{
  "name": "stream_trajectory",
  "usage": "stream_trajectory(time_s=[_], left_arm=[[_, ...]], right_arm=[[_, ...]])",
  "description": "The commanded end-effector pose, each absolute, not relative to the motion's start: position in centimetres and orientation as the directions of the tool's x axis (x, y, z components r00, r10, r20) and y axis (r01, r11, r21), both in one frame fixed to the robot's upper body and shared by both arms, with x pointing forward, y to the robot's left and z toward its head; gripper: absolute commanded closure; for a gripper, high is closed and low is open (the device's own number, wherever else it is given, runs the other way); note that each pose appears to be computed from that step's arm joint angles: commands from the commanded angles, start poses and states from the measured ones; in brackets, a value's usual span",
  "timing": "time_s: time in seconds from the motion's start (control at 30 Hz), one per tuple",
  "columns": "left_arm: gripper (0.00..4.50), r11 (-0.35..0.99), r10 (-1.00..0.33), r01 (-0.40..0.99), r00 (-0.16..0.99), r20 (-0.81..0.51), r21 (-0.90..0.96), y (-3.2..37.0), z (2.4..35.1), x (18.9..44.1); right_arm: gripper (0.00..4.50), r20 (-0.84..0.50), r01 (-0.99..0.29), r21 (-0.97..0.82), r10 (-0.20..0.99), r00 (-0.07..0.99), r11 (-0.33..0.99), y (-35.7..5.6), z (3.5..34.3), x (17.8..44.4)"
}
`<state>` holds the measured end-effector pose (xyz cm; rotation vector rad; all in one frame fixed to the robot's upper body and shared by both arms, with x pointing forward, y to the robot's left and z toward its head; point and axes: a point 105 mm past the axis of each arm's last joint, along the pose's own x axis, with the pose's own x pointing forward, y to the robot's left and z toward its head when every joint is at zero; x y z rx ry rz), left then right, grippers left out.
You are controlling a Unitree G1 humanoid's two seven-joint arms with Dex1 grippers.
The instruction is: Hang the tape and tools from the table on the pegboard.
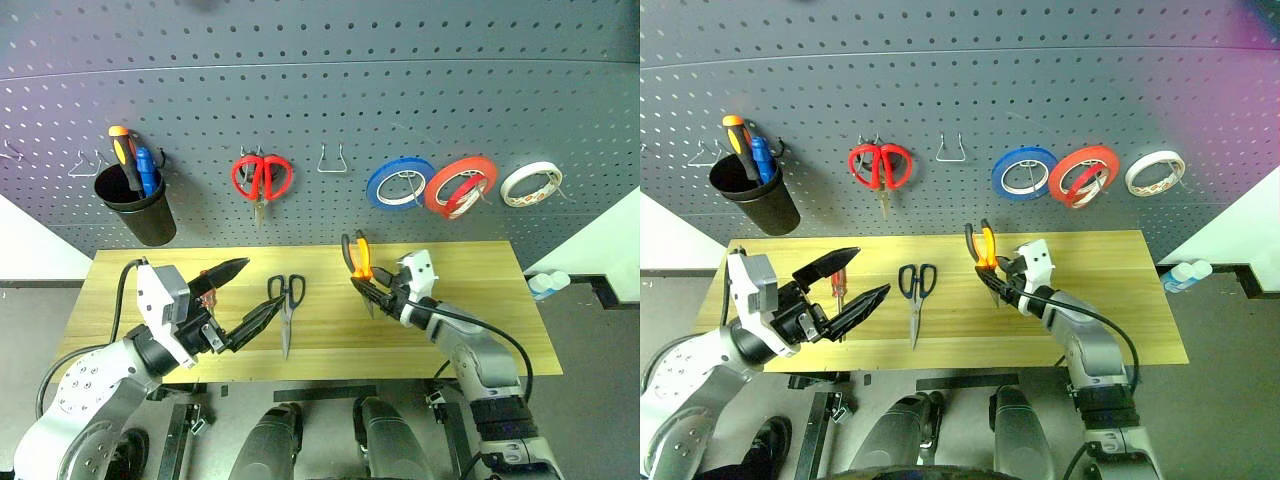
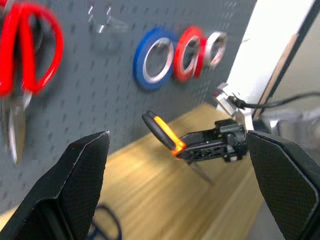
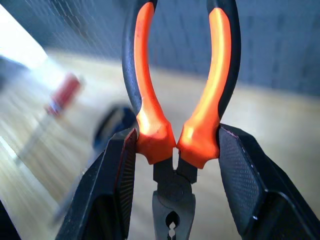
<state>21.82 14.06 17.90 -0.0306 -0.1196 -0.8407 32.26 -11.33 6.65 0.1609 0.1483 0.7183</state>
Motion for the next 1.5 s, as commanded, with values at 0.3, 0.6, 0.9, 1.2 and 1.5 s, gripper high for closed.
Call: stream_trajectory(time_s=[0.3,0.6,0.9,1.2,1.5], left_arm=[[0.00,0.694,-0.718,0.718,0.683,0.138,0.056,17.0,20.1,22.1],[0.00,0.696,-0.715,0.714,0.682,0.154,0.074,17.4,18.9,25.1],[0.00,0.723,-0.688,0.684,0.702,0.182,0.097,17.1,15.6,26.3],[0.00,0.760,-0.646,0.640,0.725,0.238,0.112,19.1,14.4,27.0],[0.00,0.780,-0.620,0.617,0.743,0.252,0.102,20.3,13.2,26.2]], right_arm=[[2.44,0.235,-0.733,0.234,0.695,0.680,0.639,-11.3,9.6,29.9],[2.44,0.400,-0.769,0.188,0.668,0.628,0.611,-9.8,14.4,31.5],[2.44,0.494,-0.807,0.134,0.667,0.558,0.576,-8.0,18.2,32.6],[2.44,0.586,-0.826,0.097,0.639,0.498,0.555,-5.3,21.8,34.0],[2.44,0.608,-0.822,0.082,0.625,0.489,0.564,-3.3,22.7,35.4]])
